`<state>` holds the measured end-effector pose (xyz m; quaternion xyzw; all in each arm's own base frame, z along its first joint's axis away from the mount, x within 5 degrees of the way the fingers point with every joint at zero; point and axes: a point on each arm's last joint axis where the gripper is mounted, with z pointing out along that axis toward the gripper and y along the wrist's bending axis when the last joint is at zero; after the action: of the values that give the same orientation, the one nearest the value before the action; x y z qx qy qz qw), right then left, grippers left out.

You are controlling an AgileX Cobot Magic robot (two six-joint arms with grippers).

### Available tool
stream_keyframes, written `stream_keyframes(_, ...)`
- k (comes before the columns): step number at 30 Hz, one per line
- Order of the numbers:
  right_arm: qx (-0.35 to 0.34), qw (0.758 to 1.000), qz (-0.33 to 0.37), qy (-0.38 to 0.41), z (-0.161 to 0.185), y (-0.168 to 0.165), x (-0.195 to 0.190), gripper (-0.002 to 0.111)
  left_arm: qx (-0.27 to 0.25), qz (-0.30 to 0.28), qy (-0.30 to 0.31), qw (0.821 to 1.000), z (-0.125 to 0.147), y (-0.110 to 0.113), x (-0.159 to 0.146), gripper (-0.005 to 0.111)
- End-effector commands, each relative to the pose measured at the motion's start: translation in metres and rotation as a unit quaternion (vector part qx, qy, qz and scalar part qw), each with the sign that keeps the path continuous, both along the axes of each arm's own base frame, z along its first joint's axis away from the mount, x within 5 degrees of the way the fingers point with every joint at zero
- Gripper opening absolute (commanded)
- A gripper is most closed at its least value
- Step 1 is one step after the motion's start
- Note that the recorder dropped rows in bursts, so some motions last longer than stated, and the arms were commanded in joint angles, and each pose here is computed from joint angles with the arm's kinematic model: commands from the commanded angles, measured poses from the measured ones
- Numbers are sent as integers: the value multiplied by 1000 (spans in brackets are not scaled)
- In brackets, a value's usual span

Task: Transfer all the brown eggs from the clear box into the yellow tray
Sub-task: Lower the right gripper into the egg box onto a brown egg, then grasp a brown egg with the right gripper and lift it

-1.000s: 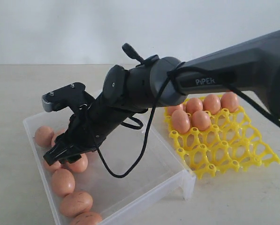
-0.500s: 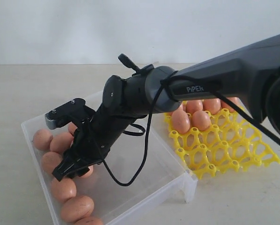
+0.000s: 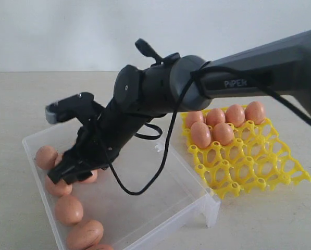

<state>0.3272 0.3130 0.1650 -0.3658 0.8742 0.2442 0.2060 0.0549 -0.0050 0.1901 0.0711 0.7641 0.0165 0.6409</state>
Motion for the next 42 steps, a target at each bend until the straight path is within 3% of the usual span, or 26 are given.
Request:
stream_keyframes(1,90,990,-106,-2,35,0,4,0,-4,-1,-3,1000,0,0,0,4)
stream_keyframes(4,137,976,-171,-16,48,-7,4,0,-4,-1,-3,1000,0,0,0,4)
stream_keyframes(9,134,948,-270,-104,50,-51,-14,0,-4,-1,-3,1000,0,0,0,4)
stream_keyframes(13,129,895,-365,-221,60,-107,-40,0,-4,-1,-3,1000,0,0,0,4)
stream_keyframes(17,117,843,-398,-344,76,-164,-64,0,-4,-1,-3,1000,0,0,0,4)
stream_keyframes(20,94,824,-409,-381,79,-201,-68,0,-4,-1,-3,1000,0,0,0,4)
stream_keyframes(23,96,787,-464,-394,89,-240,-61,0,-4,-1,-3,1000,0,0,0,4)
stream_keyframes(26,120,738,-523,-410,103,-279,-50,0,-4,-1,-3,1000,0,0,0,4)
stream_keyframes(28,144,688,-580,-412,112,-309,-45,0,-4,-1,-3,1000,0,0,0,4)
stream_keyframes(33,267,520,-733,-348,115,-374,-51,0,-4,-1,-3,1000,0,0,0,4)
stream_keyframes(35,308,481,-758,-314,112,-386,-53,0,-4,-1,-3,1000,0,0,0,4)
stream_keyframes(36,314,482,-756,-313,113,-391,-54,0,-4,-1,-3,1000,0,0,0,4)
stream_keyframes(37,297,517,-731,-332,115,-390,-52,0,-4,-1,-3,1000,0,0,0,4)
stream_keyframes(39,242,618,-631,-401,124,-380,-47,0,-4,-1,-3,1000,0,0,0,4)
stream_keyframes(42,194,736,-448,-469,132,-354,-43,0,-4,-1,-3,1000,0,0,0,4)
